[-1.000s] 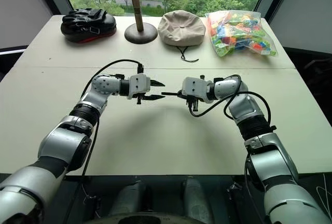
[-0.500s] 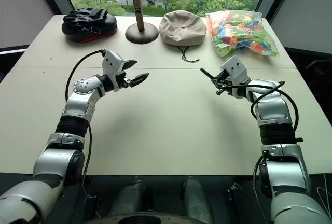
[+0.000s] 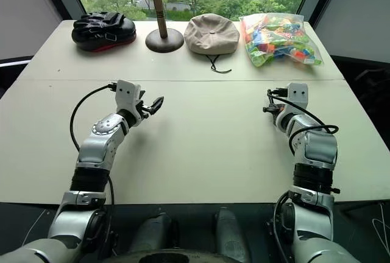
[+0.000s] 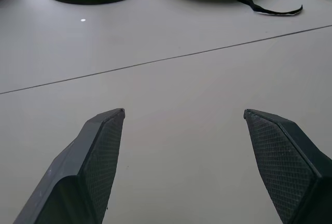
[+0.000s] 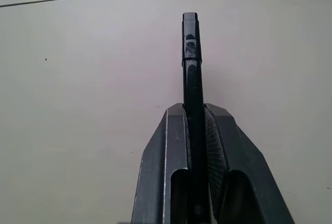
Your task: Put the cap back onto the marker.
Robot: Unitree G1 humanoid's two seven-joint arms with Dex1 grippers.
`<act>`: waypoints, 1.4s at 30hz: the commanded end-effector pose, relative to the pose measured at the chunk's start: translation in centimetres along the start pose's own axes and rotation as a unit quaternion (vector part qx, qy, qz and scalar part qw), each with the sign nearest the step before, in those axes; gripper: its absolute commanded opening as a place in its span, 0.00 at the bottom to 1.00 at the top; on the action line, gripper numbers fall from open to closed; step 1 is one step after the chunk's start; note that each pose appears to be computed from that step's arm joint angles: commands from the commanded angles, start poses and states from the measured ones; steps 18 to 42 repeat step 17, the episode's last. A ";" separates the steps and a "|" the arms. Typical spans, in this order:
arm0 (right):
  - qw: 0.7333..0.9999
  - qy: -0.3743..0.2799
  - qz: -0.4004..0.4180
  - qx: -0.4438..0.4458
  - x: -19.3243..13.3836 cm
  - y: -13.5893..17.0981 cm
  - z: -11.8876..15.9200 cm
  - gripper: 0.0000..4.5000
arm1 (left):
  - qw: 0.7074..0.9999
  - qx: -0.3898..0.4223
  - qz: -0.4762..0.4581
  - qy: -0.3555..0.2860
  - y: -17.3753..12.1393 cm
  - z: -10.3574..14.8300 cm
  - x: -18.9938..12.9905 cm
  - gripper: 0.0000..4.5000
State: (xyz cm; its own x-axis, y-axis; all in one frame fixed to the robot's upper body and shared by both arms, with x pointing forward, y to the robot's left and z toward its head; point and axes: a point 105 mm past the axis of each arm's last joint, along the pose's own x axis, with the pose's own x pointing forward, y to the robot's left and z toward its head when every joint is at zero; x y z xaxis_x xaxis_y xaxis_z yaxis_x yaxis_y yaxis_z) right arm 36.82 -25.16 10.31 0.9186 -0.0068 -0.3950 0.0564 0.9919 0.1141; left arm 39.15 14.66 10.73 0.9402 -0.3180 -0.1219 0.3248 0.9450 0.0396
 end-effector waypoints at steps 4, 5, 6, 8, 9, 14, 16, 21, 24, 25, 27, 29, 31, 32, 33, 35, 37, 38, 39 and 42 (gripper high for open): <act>1.000 -0.020 0.000 0.013 -0.7 0.4 0.6 0.30 | 1.000 0.011 0.000 -0.021 -0.4 0.7 -0.1 0.87; 1.000 -0.020 -0.003 0.010 -0.8 0.3 0.7 0.40 | 1.000 0.012 0.000 -0.021 -0.4 0.7 -0.1 0.87; 1.000 -0.021 -0.007 0.003 -0.8 0.1 0.7 0.51 | 1.000 0.013 0.000 -0.022 -0.3 0.6 -0.1 0.87; 0.999 -0.028 -0.017 -0.013 -0.9 -0.5 1.1 0.75 | 0.999 0.018 0.005 -0.028 0.0 0.7 -0.3 0.87; 0.999 -0.043 -0.027 -0.018 -1.0 -0.9 1.7 0.84 | 0.998 0.033 0.018 -0.040 0.5 1.2 -0.4 0.87; 0.979 -0.191 -0.039 -0.051 -2.8 -2.1 7.4 0.97 | 0.993 0.042 0.069 -0.082 3.4 3.2 -1.2 0.87; 0.970 -0.234 -0.046 -0.038 -3.5 -2.7 8.5 0.97 | 0.992 0.033 0.085 -0.086 4.6 3.2 -1.9 0.87; 0.966 -0.250 -0.053 -0.027 -3.8 -3.1 8.8 0.97 | 0.992 0.028 0.091 -0.086 5.1 3.0 -2.2 0.87; 0.966 -0.250 -0.053 -0.027 -3.8 -3.1 8.8 0.97 | 0.992 0.028 0.091 -0.086 5.1 3.0 -2.2 0.87; 0.966 -0.250 -0.053 -0.027 -3.8 -3.1 8.8 0.97 | 0.992 0.028 0.091 -0.086 5.1 3.0 -2.2 0.87; 0.966 -0.250 -0.053 -0.027 -3.8 -3.1 8.8 0.97 | 0.992 0.028 0.091 -0.086 5.1 3.0 -2.2 0.87; 0.966 -0.250 -0.053 -0.027 -3.8 -3.1 8.8 0.97 | 0.992 0.028 0.091 -0.086 5.1 3.0 -2.2 0.87; 0.966 -0.250 -0.053 -0.027 -3.8 -3.1 8.8 0.97 | 0.992 0.028 0.091 -0.086 5.1 3.0 -2.2 0.87; 0.966 -0.250 -0.053 -0.027 -3.8 -3.1 8.8 0.97 | 0.992 0.028 0.091 -0.086 5.1 3.0 -2.2 0.87; 0.966 -0.250 -0.053 -0.027 -3.8 -3.1 8.8 0.97 | 0.992 0.028 0.091 -0.086 5.1 3.0 -2.2 0.87; 0.966 -0.250 -0.053 -0.027 -3.8 -3.1 8.8 0.97 | 0.992 0.028 0.091 -0.086 5.1 3.0 -2.2 0.87; 0.966 -0.250 -0.053 -0.027 -3.8 -3.1 8.8 0.97 | 0.992 0.028 0.091 -0.086 5.1 3.0 -2.2 0.87; 0.966 -0.250 -0.053 -0.027 -3.8 -3.1 8.8 0.97 | 0.992 0.028 0.091 -0.086 5.1 3.0 -2.2 0.87; 0.966 -0.250 -0.053 -0.027 -3.8 -3.1 8.8 0.97 | 0.992 0.028 0.091 -0.086 5.1 3.0 -2.2 0.87; 0.966 -0.250 -0.053 -0.027 -3.8 -3.1 8.8 0.97 | 0.992 0.028 0.091 -0.086 5.1 3.0 -2.2 0.87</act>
